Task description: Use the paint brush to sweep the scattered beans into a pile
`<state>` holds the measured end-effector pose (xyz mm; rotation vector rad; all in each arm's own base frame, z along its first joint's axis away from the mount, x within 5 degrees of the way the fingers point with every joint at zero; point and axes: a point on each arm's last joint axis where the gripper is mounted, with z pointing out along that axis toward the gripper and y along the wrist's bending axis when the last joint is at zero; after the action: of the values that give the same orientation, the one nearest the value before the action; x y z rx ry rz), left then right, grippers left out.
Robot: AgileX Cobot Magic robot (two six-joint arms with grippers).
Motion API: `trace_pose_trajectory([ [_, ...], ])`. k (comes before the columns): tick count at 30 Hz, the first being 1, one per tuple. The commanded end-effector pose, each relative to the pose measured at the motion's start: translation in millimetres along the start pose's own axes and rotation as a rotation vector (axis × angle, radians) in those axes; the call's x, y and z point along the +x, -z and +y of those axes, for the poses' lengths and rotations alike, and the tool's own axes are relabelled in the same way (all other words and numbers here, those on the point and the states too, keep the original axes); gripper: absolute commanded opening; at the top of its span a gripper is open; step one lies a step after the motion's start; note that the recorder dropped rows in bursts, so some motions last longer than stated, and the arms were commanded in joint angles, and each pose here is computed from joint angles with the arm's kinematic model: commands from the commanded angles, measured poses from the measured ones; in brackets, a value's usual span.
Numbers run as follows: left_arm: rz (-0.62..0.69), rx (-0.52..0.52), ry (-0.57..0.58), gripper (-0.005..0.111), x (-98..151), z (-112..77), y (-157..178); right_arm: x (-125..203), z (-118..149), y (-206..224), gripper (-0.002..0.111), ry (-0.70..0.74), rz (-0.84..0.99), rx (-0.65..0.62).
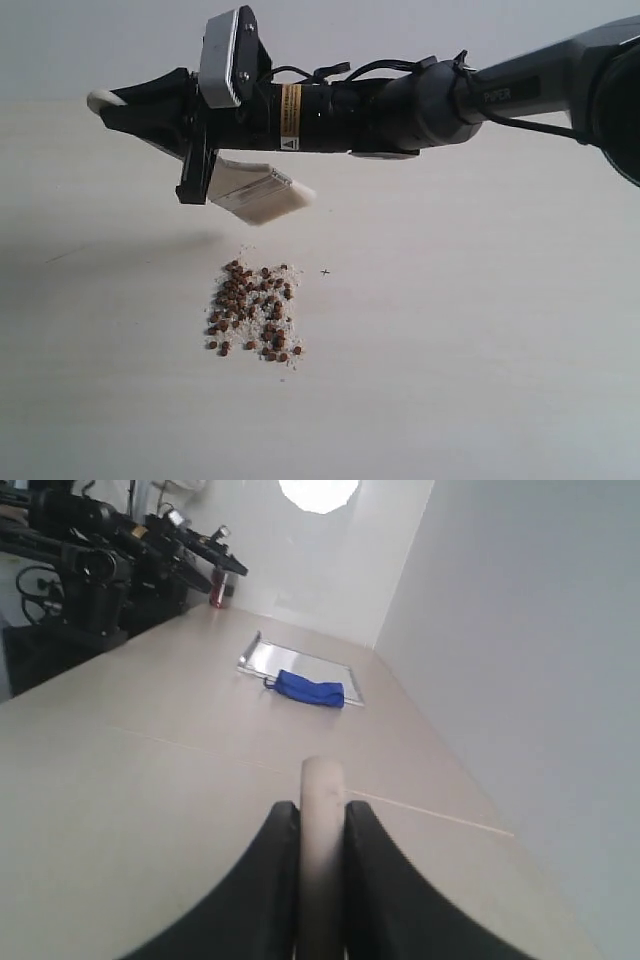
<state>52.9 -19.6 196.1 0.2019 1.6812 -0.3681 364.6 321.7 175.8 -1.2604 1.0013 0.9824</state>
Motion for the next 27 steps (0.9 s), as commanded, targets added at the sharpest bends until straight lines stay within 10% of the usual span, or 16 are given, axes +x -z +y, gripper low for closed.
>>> trace_pose_trajectory([
  [1, -0.002, -0.001, 0.004, 0.0, 0, 0.1, 0, 5, -3, -1, 0.0, 0.042, 0.02, 0.026],
  [27, -0.002, -0.001, 0.004, 0.0, 0, 0.1, 0, 15, 13, 0, 0.0, -0.099, -0.025, -0.109],
])
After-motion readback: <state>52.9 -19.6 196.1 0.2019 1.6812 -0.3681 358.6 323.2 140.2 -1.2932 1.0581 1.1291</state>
